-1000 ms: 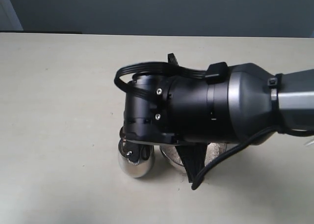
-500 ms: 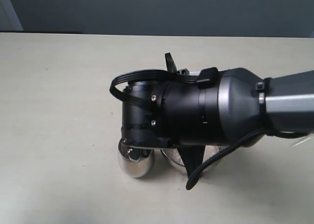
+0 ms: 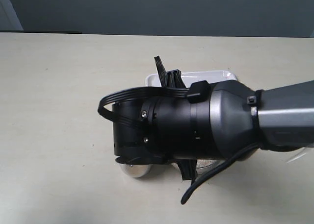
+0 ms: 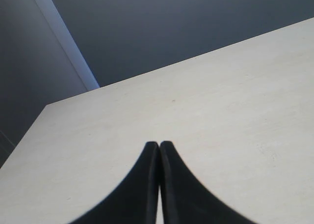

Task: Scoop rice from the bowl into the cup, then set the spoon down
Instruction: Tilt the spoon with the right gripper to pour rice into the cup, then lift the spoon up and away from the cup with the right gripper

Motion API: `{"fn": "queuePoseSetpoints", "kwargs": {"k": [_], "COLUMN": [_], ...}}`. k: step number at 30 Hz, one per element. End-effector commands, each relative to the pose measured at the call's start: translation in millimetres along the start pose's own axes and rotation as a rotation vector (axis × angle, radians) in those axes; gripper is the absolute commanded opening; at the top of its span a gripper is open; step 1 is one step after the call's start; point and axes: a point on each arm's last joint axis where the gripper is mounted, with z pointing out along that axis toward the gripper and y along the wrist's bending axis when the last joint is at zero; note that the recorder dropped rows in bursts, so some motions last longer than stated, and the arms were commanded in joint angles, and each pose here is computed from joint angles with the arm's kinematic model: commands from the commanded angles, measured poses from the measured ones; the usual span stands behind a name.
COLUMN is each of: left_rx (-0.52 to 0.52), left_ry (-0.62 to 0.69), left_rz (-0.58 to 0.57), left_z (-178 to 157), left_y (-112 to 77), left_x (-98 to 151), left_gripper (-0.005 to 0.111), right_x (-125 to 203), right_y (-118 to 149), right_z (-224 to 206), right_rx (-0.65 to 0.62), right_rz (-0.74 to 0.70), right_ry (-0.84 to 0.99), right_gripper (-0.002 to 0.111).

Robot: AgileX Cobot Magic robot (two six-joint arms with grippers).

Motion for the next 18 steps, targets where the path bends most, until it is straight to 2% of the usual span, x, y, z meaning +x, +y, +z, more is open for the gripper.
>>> {"fn": "queuePoseSetpoints", "kwargs": {"k": [1, 9, 18], "left_rx": [0.009, 0.009, 0.009], "left_ry": [-0.023, -0.023, -0.023], "left_rz": [-0.008, -0.008, -0.008], "left_z": [-0.6, -0.6, -0.6], "left_y": [-0.3, -0.3, -0.3], "left_x": [-2.3, -2.3, -2.3], "left_gripper": [0.001, 0.001, 0.001], "right_x": [0.0, 4.9, 5.5], "right_y": [-2.1, 6.6, 2.7], "right_z": [-2.1, 7.2, 7.6], "right_rx": [0.016, 0.027, 0.078], "right_rz": [0.016, 0.009, 0.031], "right_ry": [-0.005, 0.033, 0.036], "right_gripper": [0.000, 0.000, 0.000]}}
